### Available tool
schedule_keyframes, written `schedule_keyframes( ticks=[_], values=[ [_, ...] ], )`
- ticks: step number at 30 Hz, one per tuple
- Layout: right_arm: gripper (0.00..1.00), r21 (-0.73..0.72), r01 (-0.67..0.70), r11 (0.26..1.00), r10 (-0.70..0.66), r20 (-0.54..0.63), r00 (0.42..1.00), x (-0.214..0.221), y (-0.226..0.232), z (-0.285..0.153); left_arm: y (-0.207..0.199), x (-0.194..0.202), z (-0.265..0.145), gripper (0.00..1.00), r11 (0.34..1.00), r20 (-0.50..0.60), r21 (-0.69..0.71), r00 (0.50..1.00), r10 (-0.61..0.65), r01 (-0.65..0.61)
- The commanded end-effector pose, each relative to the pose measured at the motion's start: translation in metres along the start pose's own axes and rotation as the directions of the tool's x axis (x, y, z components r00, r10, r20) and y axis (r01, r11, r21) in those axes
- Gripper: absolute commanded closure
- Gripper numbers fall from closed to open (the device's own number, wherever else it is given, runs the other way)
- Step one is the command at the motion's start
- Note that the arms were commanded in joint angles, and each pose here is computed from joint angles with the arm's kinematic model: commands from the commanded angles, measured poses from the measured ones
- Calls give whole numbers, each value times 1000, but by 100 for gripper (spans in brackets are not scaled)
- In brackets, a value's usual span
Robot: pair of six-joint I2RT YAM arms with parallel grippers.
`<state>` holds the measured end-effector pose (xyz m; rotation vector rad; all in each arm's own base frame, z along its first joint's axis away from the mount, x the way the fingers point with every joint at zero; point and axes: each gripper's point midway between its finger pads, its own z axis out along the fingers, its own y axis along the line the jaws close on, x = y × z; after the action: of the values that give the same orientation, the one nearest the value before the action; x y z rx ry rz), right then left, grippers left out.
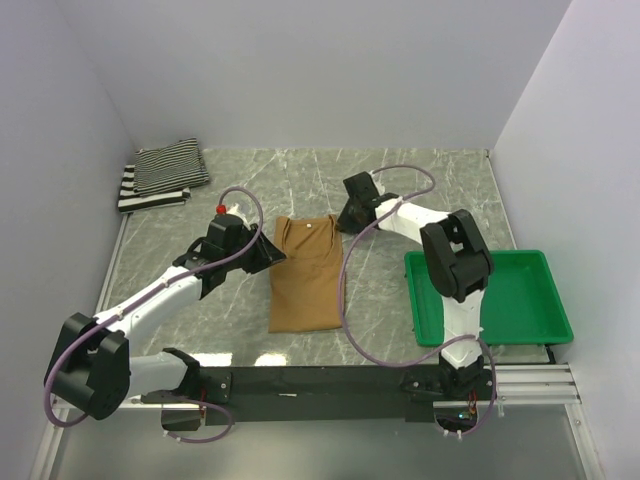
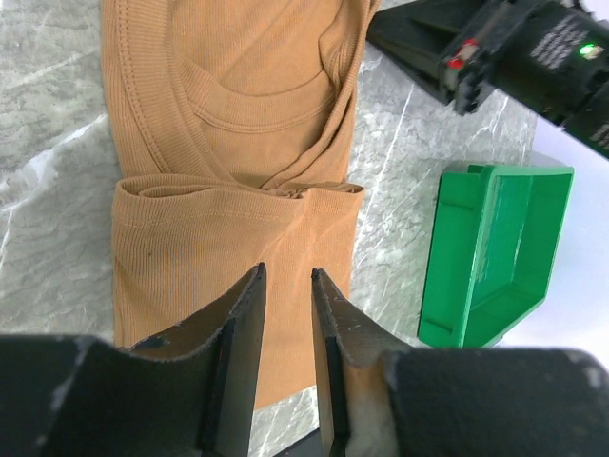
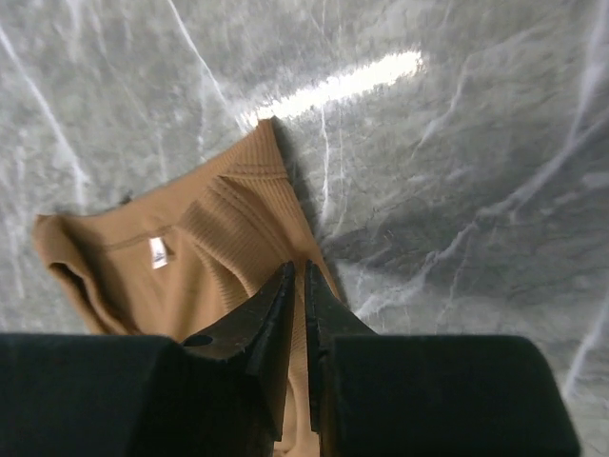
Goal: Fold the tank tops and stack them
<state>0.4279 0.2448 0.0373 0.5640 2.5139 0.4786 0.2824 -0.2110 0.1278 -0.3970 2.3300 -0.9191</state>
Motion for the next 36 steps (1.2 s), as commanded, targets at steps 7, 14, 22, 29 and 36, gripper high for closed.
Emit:
schedule_keyframes(
  ticks=[7, 14, 22, 29, 36],
  values=[
    [84, 29, 63, 998, -65, 73, 995, -2, 15, 0, -2, -1, 5, 69, 1000, 0, 13, 1000, 22, -22],
    [83, 94, 92, 991, -104, 142, 984, -9, 18, -20, 1, 0, 9, 70, 1000, -10, 1, 1000, 28, -28],
    [83, 118, 118, 986, -138, 176, 975, -9, 24, -27, 2, 0, 10, 71, 1000, -12, -2, 999, 31, -31],
    [82, 79, 145, 986, -156, 165, 974, -5, 31, -23, 3, 1, 13, 71, 1000, -19, -5, 999, 29, -29],
    [82, 82, 196, 977, -206, 138, 969, 7, 39, -7, 6, 3, 17, 72, 999, -26, -15, 999, 31, -32]
  ],
)
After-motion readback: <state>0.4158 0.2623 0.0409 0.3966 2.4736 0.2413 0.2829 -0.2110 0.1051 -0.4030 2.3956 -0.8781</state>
